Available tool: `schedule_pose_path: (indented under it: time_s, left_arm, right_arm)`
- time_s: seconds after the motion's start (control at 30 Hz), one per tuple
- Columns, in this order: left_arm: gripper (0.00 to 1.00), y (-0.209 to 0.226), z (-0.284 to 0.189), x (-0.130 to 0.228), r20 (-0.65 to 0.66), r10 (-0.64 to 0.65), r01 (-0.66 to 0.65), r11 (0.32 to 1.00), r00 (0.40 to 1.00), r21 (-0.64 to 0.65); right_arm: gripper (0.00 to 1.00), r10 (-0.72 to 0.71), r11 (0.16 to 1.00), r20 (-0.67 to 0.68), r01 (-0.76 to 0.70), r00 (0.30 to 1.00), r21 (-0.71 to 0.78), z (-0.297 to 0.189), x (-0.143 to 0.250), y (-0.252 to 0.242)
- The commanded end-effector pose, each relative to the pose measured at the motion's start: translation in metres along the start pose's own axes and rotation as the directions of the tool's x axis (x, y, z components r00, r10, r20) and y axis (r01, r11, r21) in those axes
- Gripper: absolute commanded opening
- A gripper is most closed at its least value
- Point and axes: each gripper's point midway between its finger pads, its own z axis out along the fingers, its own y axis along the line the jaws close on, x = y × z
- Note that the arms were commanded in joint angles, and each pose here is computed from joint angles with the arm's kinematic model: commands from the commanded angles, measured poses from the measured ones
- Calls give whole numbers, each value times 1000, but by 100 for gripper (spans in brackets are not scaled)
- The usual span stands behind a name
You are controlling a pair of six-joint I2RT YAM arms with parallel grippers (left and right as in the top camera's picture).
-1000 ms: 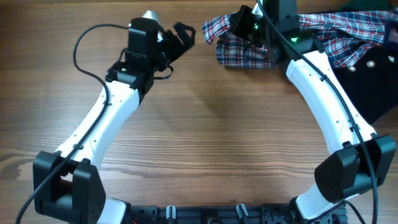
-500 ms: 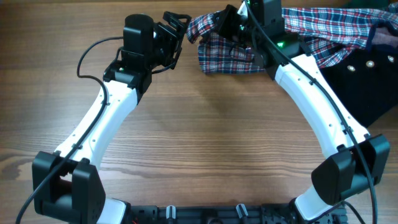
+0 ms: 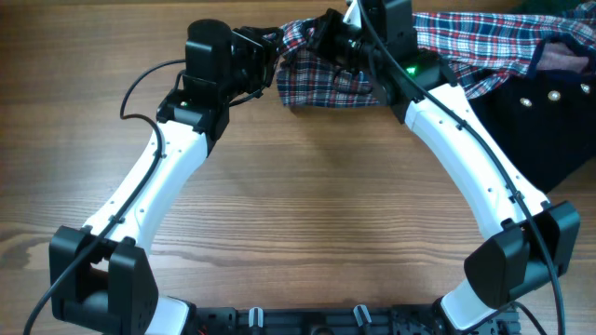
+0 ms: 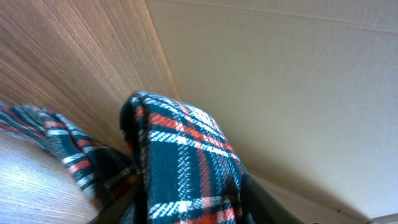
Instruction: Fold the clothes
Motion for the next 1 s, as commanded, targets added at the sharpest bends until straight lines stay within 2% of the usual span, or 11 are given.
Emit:
schedule_pose_path:
  time_s: [0.0,0.03,0.07,0.17,0.23,0.3,0.33,0.57,0.63,0.8,0.97]
  left_arm:
    - [4,-16,-6,2,13,24,-25,999,1000,36]
    - [4,-17,-6,2,15,46,-46,998,999,40]
    - [4,-19,-6,2,18,99,-100,994,995,47]
    - [4,-19,-8,-6,37,206,-207,977,978,45]
    - [4,-19,-11,-19,53,248,-250,967,967,43]
    - [4,-19,-15,-29,51,274,-277,960,960,46]
    - [4,-19,-19,-39,57,288,-290,956,956,46]
    - [4,-5,-54,-109,73,328,-331,943,942,28]
    - [4,-4,-62,-118,67,321,-323,945,945,38]
    - [4,-2,-73,-135,76,343,-347,937,936,42]
    - [4,5,-82,-150,101,366,-369,929,925,16]
  right_arm:
    - [4,-29,996,-13,27,1000,-86,-10,2,31]
    - [4,-29,996,-13,28,999,-86,-10,2,31]
    - [10,-32,996,-11,31,999,-84,-9,2,30]
    - [55,-87,995,24,88,996,-54,-11,-5,24]
    - [79,-115,993,47,116,992,-30,-14,-15,16]
    - [96,-130,991,65,131,989,-14,-18,-25,7]
    - [100,-137,990,78,138,987,0,-23,-34,0]
    - [100,-209,971,116,193,971,138,-63,-76,-56]
    - [100,-234,962,100,215,967,170,-67,-78,-68]
    - [99,-262,914,22,240,965,328,-77,-68,-107]
    - [100,-151,865,-98,179,984,469,-91,-36,-146]
